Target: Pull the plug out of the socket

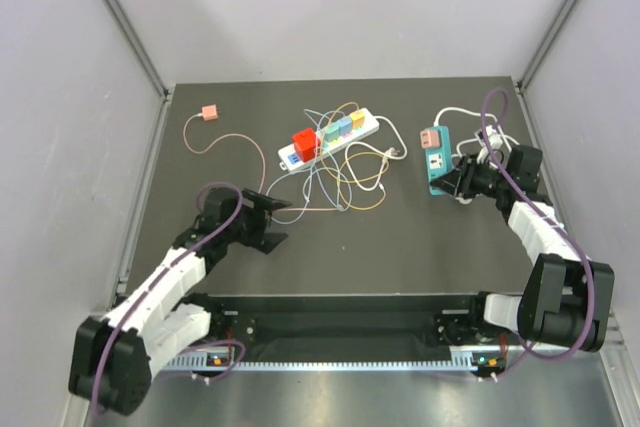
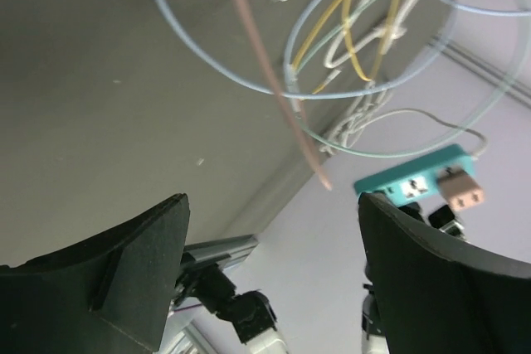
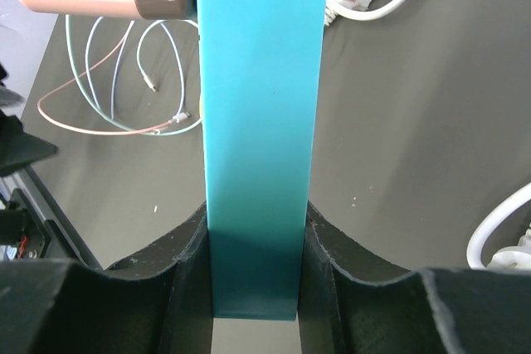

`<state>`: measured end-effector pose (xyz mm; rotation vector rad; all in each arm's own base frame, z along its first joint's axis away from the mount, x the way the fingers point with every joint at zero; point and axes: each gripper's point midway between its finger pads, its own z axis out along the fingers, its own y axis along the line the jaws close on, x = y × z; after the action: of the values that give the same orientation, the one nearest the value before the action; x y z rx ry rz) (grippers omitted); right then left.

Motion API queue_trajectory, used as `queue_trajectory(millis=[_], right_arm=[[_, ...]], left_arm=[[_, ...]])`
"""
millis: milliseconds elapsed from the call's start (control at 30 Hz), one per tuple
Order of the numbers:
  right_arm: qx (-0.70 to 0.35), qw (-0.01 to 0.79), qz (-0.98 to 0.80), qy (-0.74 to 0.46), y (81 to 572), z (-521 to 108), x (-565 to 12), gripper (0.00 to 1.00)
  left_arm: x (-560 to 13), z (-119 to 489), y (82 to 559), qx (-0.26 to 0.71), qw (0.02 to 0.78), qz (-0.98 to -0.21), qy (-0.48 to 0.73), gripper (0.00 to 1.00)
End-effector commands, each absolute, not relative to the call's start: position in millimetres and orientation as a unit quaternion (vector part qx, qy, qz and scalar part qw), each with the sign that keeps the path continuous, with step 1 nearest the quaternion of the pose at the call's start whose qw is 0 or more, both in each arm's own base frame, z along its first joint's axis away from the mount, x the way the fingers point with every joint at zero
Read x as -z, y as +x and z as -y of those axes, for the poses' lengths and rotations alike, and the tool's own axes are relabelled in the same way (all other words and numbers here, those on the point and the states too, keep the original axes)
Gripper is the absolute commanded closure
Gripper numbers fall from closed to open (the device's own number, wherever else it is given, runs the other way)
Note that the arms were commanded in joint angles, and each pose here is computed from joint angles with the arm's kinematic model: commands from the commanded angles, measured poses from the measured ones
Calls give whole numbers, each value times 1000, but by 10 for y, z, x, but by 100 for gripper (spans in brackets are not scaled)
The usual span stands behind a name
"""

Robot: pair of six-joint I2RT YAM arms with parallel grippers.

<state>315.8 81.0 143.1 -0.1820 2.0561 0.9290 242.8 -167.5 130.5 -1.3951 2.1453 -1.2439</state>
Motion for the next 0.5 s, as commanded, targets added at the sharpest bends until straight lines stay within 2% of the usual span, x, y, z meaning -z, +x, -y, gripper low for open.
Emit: queue_trajectory(millis=[0,367,467], right_arm=[[-356,484,-790,-121,3274,-779,-1785,100],[-358,482,-791,-120,3273,-774,-1773,100],[-359,481,-791,-121,3275,-780,-1771,100]], left_arm=[[-1256,1776,2582,416,151,-739,-507,13],[-1134,1804,2875,406,179,-727,-524,17],[-1106,1812,2909,406,180,-726,-525,22]])
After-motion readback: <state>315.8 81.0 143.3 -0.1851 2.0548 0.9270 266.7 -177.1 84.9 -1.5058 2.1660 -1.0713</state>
